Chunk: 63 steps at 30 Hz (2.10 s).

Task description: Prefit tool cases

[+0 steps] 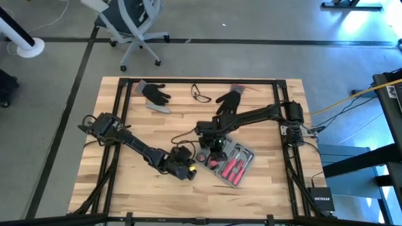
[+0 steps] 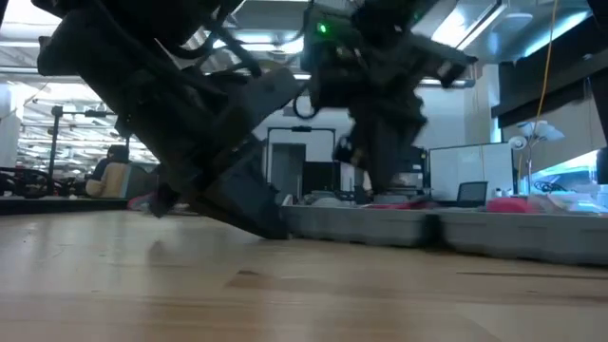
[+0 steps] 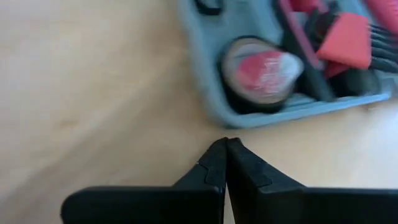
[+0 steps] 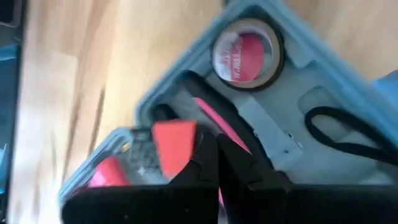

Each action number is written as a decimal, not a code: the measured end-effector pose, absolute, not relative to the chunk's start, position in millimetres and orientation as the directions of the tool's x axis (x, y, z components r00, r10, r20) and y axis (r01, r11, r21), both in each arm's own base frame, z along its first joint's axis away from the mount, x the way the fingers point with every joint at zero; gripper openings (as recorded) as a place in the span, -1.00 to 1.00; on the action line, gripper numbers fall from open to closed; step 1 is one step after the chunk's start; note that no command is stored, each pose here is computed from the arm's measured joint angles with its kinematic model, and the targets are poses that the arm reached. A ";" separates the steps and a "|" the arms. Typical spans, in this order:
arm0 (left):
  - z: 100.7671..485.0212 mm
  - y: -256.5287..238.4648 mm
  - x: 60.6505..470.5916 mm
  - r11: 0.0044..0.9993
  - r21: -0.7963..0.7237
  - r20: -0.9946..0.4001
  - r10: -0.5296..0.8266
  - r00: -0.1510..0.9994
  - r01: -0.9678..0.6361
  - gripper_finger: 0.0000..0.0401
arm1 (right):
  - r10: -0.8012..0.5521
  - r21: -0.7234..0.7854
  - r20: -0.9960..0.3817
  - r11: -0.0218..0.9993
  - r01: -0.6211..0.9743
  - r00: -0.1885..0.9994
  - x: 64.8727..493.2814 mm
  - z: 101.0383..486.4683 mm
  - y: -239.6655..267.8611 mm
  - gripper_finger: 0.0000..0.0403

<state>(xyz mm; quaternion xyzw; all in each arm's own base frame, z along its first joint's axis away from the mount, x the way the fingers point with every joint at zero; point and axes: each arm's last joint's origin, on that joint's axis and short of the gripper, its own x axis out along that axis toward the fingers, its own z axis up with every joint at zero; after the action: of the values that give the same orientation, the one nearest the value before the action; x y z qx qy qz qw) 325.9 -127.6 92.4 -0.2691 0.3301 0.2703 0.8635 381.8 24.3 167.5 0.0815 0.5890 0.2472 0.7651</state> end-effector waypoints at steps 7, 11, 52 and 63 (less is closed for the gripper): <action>108.6 -119.1 293.0 0.723 -0.216 -0.731 0.326 0.600 -0.656 -1.00 | 0.466 0.407 -0.855 0.875 -0.264 0.227 392.9 204.6 6.7 -0.99; 118.2 -125.8 284.6 0.734 -0.259 -0.718 0.287 0.633 -0.627 -1.00 | 0.484 0.439 -0.855 0.867 -0.236 0.185 389.9 215.1 2.6 -1.00; 83.9 -151.0 355.8 0.773 -0.390 -0.578 0.217 0.786 -0.500 -1.00 | 0.646 0.660 -0.751 0.739 0.131 0.139 356.6 136.3 7.1 0.14; 87.8 -169.0 360.7 0.787 -0.493 -0.462 0.123 0.878 -0.370 -1.00 | 0.661 0.679 -0.733 0.722 0.132 0.158 359.9 134.3 7.4 0.07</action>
<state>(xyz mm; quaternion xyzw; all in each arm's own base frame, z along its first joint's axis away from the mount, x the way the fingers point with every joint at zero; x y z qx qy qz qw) 360.7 -169.0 87.8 -0.2973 0.2074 0.1337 0.9223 359.9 7.4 134.3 0.3200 0.6198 0.1916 0.6904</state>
